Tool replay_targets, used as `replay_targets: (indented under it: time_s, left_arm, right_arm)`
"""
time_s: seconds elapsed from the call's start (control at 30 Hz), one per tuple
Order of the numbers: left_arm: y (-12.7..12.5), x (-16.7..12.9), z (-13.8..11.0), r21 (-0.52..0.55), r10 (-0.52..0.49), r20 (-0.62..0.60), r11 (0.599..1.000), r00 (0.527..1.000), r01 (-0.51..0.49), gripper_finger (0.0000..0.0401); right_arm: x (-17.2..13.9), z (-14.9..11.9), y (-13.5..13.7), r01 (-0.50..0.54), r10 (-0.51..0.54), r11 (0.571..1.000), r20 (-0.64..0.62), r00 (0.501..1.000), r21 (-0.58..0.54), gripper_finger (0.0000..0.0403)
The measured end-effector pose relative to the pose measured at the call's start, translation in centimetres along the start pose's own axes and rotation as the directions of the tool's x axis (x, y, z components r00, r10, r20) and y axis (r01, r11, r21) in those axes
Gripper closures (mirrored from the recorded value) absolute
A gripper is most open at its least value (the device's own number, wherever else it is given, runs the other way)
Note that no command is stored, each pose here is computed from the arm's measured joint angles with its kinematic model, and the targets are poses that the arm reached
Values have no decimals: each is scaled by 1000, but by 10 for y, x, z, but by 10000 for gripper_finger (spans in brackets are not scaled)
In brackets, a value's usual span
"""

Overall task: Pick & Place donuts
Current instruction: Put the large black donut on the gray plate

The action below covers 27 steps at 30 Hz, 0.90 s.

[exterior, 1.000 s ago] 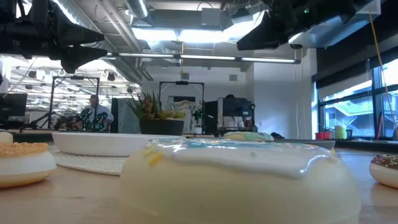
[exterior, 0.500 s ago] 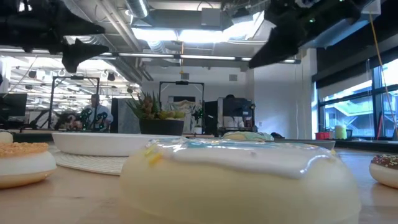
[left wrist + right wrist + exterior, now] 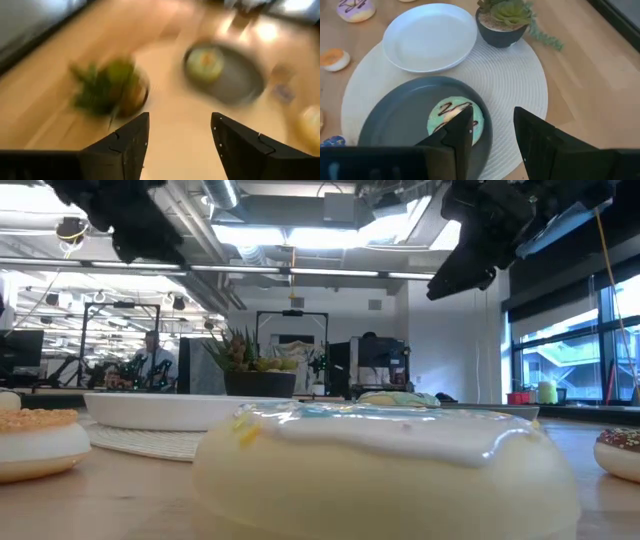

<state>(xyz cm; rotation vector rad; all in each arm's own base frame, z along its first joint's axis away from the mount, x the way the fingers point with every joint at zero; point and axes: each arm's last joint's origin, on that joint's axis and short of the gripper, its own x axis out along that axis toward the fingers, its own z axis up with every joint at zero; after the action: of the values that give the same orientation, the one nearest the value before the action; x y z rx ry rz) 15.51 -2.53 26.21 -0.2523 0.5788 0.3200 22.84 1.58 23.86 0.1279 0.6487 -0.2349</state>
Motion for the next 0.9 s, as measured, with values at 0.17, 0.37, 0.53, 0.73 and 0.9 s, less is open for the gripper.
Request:
replay_targets:
  time_s: [0.17, 0.37, 0.53, 0.73, 0.9]
  left_arm:
    - [-15, 6, 4, -117, 122, -356, 978, 926, -174, 203]
    - [-24, 22, -27, -177, 216, -653, 888, 726, -424, 212]
    - [-31, 32, -47, -160, 226, -767, 838, 600, -521, 219]
    - [-37, 37, -58, -133, 252, -830, 777, 497, -615, 230]
    - [-41, 44, -67, -76, 297, -852, 745, 431, -663, 240]
  right_arm:
    - [0, 0, 1, 6, -6, 1000, 3, 1000, -8, 259]
    - [0, 0, 1, 7, -6, 999, 5, 1000, -41, 259]
    - [0, 0, 1, 6, -6, 998, 6, 1000, -57, 259]
    - [0, 0, 1, 6, -6, 999, 7, 1000, -33, 259]
    - [0, 1, 2, 4, -4, 1000, 13, 1000, -27, 259]
